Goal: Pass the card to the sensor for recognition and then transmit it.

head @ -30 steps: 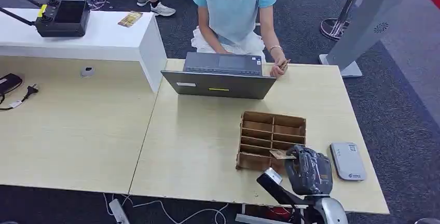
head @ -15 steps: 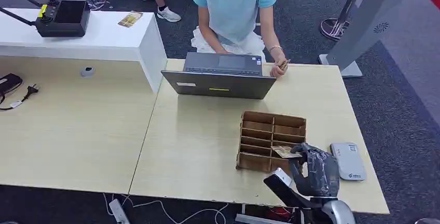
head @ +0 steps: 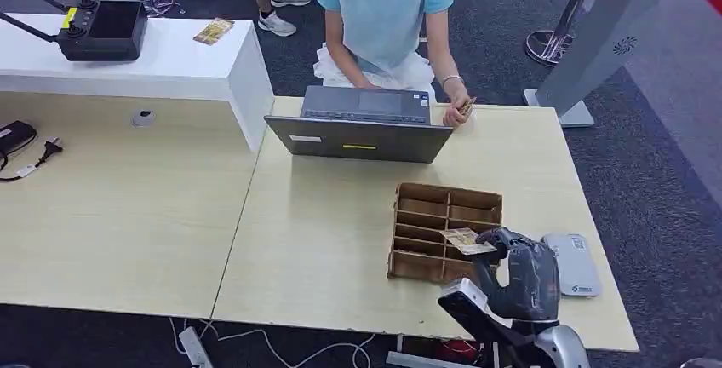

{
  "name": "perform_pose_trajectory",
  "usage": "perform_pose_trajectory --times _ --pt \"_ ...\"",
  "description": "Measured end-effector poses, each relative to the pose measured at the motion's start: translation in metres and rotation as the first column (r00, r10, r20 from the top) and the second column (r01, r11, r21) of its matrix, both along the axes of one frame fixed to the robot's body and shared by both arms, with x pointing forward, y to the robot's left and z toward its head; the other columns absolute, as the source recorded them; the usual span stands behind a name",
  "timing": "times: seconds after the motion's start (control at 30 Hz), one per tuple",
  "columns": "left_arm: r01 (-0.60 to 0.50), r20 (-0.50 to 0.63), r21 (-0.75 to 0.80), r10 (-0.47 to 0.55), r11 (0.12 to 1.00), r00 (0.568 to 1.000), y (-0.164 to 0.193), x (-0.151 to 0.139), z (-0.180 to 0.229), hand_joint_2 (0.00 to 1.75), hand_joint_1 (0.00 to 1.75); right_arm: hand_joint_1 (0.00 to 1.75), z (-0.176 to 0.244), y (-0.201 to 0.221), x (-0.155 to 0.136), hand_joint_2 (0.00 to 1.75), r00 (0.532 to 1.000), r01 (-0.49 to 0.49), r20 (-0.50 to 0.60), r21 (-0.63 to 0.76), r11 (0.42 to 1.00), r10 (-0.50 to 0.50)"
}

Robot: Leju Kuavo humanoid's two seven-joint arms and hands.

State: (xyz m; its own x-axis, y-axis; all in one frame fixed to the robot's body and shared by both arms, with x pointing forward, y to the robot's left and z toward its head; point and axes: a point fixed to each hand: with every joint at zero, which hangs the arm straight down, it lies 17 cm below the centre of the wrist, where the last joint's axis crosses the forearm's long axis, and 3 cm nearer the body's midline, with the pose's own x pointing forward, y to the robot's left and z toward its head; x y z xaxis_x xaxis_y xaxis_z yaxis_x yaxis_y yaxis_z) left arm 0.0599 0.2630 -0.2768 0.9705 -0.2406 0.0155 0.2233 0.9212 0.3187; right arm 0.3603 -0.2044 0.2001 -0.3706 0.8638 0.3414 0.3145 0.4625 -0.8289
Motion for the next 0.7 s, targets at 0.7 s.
perform_pose_trajectory --times 0.7 --pt "-0.011 0.008 -0.01 0.011 1.0 1.0 -0.001 0.001 0.0 0.0 0.0 1.75 0.096 0.006 0.041 1.75 0.973 -0.043 0.226 -0.034 0.998 0.05"
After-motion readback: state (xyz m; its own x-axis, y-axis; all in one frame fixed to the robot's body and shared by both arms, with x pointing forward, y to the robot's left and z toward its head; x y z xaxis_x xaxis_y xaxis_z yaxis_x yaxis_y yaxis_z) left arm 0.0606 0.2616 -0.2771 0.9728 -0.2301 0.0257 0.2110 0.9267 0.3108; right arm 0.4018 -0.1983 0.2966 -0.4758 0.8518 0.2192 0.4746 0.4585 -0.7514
